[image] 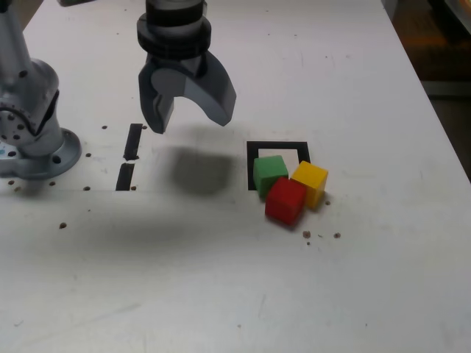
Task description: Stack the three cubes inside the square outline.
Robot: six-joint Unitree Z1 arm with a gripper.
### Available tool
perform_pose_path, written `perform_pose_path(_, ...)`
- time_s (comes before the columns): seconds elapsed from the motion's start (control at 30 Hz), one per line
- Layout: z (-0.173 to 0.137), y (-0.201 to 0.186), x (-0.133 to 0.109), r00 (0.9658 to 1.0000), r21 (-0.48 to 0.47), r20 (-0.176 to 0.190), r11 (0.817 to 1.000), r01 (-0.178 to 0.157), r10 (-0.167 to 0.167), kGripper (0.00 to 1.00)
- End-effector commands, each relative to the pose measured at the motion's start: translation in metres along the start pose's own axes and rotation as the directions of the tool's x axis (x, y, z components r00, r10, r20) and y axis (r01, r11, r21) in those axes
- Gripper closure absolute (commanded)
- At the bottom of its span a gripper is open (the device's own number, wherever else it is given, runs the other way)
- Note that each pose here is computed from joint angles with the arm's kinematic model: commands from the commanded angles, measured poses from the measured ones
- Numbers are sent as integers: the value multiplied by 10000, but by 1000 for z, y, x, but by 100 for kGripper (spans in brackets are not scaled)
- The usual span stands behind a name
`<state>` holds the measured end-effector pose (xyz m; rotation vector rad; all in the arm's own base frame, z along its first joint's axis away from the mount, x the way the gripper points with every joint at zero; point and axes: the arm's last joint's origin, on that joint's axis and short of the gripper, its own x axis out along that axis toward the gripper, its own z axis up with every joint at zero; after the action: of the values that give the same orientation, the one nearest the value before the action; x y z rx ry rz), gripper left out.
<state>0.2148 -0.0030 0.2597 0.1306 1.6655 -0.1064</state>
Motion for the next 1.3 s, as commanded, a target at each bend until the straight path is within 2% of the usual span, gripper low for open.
perform_pose_path(0.0, 1, 0, 0, 10000, -12, 13, 10000, 6, -6, 10)
perform_pose_path(0.63, -3, 0, -3, 9997, -24, 234, 10000, -23, 23, 9)
perform_pose_path(0.83, -1, -1, -3, 9997, 61, 200, 9998, -170, 169, 7)
perform_pose_path(1.07, 11, -13, -15, 9988, 700, 419, 9971, -298, 269, 6)
perform_pose_path(1.27, 38, -34, -33, 9992, 1744, 333, 9842, -296, 242, 6)
